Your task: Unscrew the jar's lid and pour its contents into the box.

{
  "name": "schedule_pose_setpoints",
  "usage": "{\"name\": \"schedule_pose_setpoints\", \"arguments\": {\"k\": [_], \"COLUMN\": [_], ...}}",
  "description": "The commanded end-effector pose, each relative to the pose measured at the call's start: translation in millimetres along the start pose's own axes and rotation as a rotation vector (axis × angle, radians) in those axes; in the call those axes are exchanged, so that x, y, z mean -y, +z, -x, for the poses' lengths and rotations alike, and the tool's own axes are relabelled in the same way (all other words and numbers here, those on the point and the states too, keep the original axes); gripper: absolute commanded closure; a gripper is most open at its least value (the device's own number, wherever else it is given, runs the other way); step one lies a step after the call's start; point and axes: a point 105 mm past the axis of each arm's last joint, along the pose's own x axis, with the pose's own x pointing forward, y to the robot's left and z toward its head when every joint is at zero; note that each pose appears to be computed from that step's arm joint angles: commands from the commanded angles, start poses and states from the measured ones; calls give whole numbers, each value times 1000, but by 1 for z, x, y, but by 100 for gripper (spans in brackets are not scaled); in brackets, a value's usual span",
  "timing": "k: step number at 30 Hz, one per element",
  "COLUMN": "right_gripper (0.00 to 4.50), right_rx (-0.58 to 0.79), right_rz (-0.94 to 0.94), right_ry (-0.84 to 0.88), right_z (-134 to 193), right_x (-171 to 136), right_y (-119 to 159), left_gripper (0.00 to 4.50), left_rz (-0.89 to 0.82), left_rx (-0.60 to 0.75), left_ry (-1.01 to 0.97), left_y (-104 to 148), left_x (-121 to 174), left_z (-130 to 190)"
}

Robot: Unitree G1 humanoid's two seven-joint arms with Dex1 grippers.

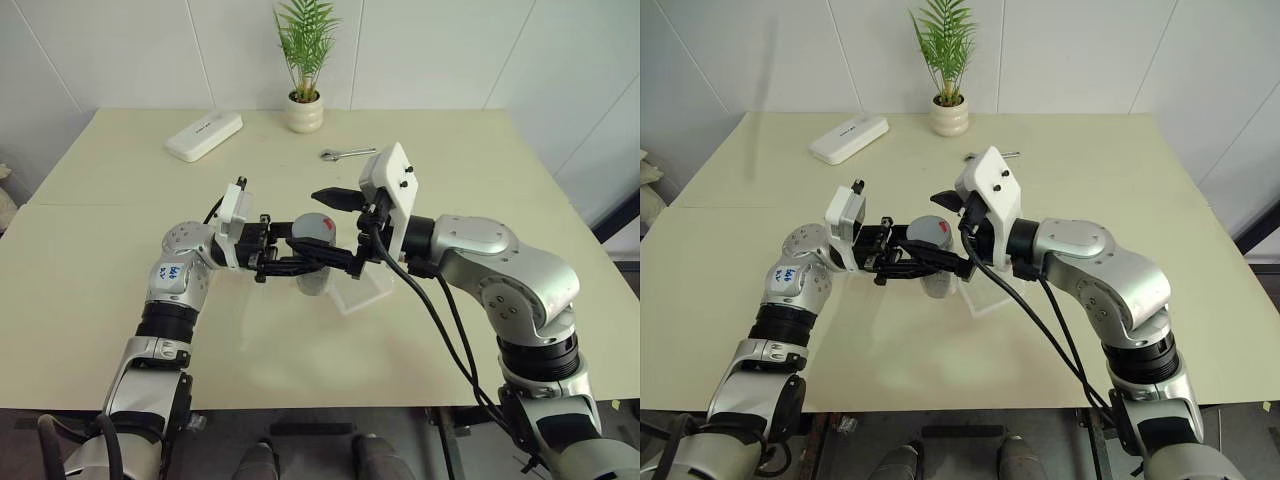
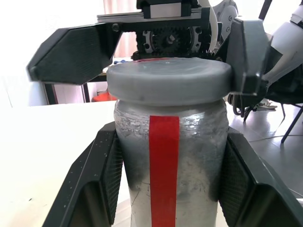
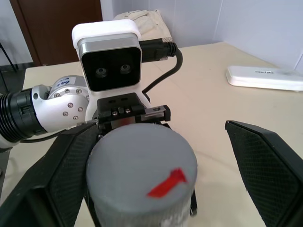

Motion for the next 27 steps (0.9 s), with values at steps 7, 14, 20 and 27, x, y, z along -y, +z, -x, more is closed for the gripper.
{"name": "schedule_pose_setpoints", "arguments": {"k": [7,14,20,27], "right_gripper": [1,1,1,1], "right_rx": [5,-19,-32,-20], "right_rz": [43,54,52,85], "right_ry": [-78,-93,-88,-100], "right_z": [24,35,40,46], "right_x": [7,6,2,3], "right_y": [13,15,16,28], "left_gripper": [188,188,188,188], "left_rz": [-59,-59,-60,-63], "left_rx": [16,11,10,4], "left_ry": [-35,-36,-35,-39], "left_y": [14,13,13,12], "left_x": [0,0,-1,-1], "left_z": [1,2,2,2]}}
